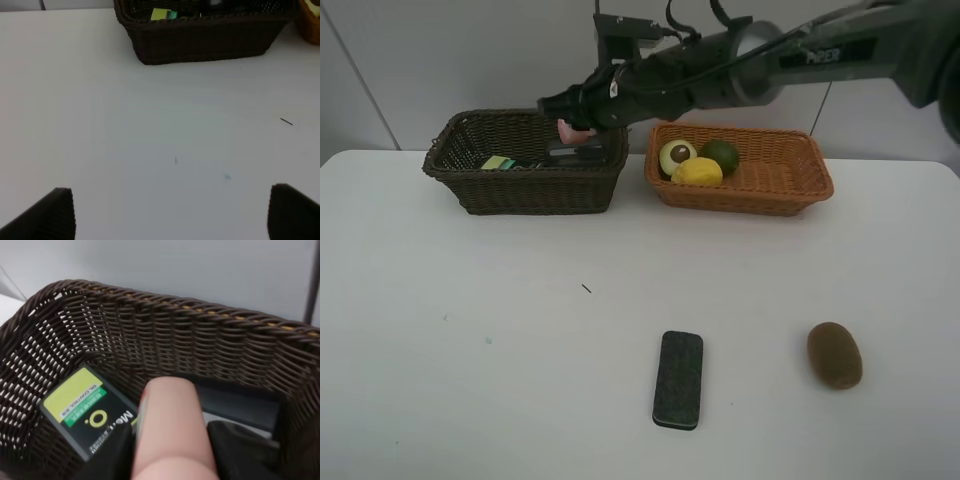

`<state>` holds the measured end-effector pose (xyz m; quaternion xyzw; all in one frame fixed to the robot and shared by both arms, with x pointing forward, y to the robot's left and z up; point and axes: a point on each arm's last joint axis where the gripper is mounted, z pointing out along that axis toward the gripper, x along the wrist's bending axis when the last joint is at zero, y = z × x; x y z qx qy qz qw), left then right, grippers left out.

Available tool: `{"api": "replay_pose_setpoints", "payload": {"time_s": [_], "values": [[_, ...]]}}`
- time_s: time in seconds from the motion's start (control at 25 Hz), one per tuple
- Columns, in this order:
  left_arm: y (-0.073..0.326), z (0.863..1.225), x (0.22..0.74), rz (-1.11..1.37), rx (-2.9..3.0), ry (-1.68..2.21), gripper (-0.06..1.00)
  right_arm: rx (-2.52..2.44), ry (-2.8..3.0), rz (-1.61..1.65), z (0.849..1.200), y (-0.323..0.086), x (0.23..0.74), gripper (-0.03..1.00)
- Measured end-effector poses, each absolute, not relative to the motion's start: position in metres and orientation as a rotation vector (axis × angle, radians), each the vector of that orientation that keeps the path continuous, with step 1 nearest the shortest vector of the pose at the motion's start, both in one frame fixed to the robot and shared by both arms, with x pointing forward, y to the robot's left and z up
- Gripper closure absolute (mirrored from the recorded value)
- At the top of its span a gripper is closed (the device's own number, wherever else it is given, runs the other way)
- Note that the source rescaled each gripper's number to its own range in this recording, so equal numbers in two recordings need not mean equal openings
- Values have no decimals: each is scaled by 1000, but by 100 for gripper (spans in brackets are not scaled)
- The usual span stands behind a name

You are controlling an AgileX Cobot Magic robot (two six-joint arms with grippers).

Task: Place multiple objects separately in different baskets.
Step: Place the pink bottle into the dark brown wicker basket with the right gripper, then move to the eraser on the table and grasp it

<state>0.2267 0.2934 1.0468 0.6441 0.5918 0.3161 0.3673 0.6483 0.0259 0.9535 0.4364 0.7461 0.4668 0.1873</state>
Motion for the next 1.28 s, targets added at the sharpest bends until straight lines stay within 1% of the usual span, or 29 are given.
{"api": "replay_pose_setpoints", "payload": {"time_s": [0.04,0.08,0.12,0.16,0.2,0.24,0.28,0.4,0.52,0.6,0.8,0.88,0.96,1.12,1.28], "values": [[293,1047,227,812,1655,1520,-4,1212,2083,1347,950,28,650,81],[293,1047,227,812,1655,1520,-4,1206,2071,1372,946,30,651,68],[293,1047,227,812,1655,1520,-4,1204,2056,1399,944,31,652,51],[293,1047,227,812,1655,1520,-4,1217,2045,1416,942,31,653,37],[293,1047,227,812,1655,1520,-4,1229,2037,1427,941,32,653,28],[293,1047,227,812,1655,1520,-4,1247,2033,1430,940,32,653,22],[293,1047,227,812,1655,1520,-4,1254,2034,1428,940,32,653,18],[293,1047,227,812,1655,1520,-4,1281,2058,1387,938,30,652,14],[293,1047,227,812,1655,1520,-4,1354,2145,1232,943,23,645,13],[293,1047,227,812,1655,1520,-4,1426,2227,1055,957,13,635,13],[293,1047,227,812,1655,1520,-4,1595,2393,553,1013,-26,594,13],[293,1047,227,812,1655,1520,-4,1637,2448,345,1027,-41,577,13],[293,1047,227,812,1655,1520,-4,1648,2470,263,1036,-48,568,13],[293,1047,227,813,1654,1522,-4,1718,2526,261,1039,-51,553,13],[293,1047,227,820,1645,1535,-4,1844,2619,146,1017,-53,518,13]]}}
